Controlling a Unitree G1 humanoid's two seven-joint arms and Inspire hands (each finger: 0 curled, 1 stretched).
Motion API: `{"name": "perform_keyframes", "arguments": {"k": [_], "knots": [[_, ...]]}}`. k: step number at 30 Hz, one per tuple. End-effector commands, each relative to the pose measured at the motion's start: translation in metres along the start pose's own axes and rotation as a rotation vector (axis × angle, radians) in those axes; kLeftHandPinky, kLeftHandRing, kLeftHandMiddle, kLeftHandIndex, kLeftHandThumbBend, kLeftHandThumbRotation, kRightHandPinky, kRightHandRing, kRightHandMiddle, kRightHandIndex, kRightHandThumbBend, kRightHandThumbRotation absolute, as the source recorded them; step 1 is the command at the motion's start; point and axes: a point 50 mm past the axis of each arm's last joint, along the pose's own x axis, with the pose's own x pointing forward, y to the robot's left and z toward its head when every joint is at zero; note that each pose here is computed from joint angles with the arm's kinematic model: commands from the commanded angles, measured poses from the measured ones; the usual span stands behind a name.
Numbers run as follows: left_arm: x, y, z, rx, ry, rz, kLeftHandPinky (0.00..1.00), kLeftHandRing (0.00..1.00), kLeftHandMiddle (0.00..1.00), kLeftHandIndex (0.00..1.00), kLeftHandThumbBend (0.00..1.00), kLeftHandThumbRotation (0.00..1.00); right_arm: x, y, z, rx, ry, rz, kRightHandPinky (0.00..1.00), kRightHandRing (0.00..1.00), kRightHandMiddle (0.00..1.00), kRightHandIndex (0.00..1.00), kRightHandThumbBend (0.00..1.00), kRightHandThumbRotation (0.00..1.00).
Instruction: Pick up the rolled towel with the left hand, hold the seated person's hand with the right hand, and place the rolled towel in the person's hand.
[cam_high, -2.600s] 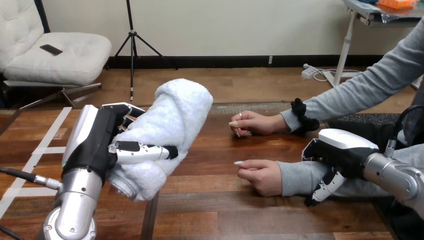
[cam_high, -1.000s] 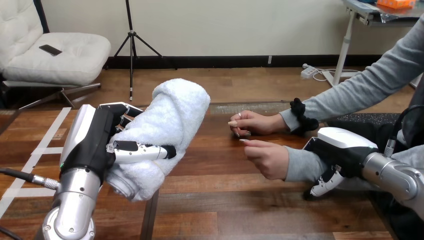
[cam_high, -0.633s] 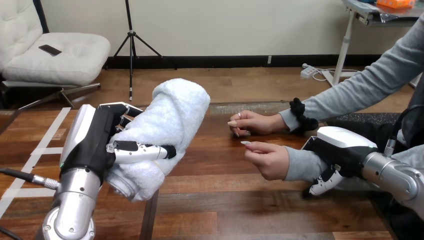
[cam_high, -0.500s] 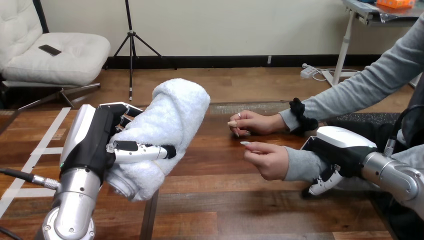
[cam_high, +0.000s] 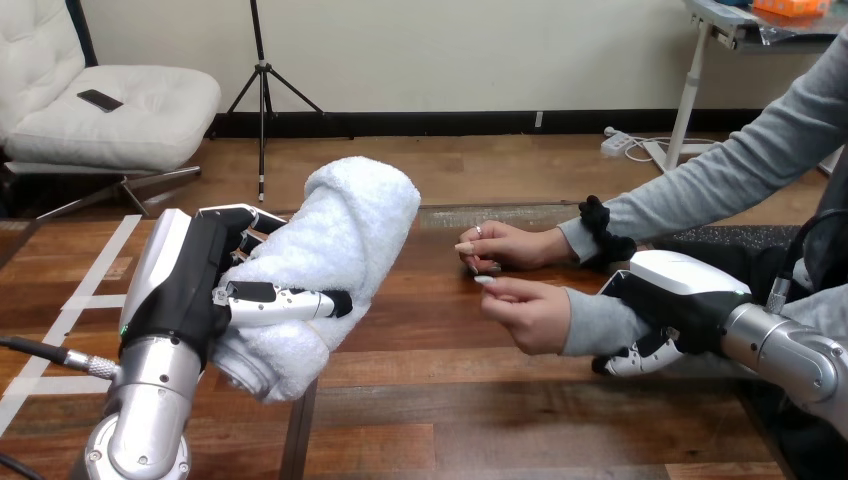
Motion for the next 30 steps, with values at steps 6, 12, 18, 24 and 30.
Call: {"name": "perform_keyframes", "arguments": {"k": [6,12,18,24,30], "knots": [[0.0026,0.0128,0.0264,0.01,-0.123,0.069,0.23,0.31,0.38,0.44,0.66,0.0,0.0051,-0.0195,0.0099,0.007,-0.052,-0.098,0.15,0.2,0.26,0.27,0.43,0.35],[0.0026,0.0128,0.0263,0.009,-0.122,0.067,0.23,0.31,0.39,0.44,0.66,0.0,0.0049,-0.0205,0.01,0.016,-0.055,-0.106,0.14,0.18,0.25,0.26,0.42,0.29],[0.0026,0.0127,0.026,0.012,-0.122,0.067,0.24,0.31,0.39,0.44,0.66,0.0,0.0048,-0.0214,0.0105,0.02,-0.061,-0.113,0.14,0.19,0.25,0.28,0.42,0.21],[0.0027,0.0126,0.0255,0.016,-0.122,0.068,0.23,0.31,0.38,0.44,0.66,0.0,0.0046,-0.022,0.0107,0.036,-0.066,-0.123,0.14,0.19,0.25,0.28,0.42,0.16],[0.003,0.0122,0.0252,0.013,-0.121,0.067,0.21,0.29,0.37,0.44,0.66,0.0,0.0044,-0.0233,0.0114,0.044,-0.074,-0.132,0.14,0.18,0.25,0.28,0.42,0.12]]}}
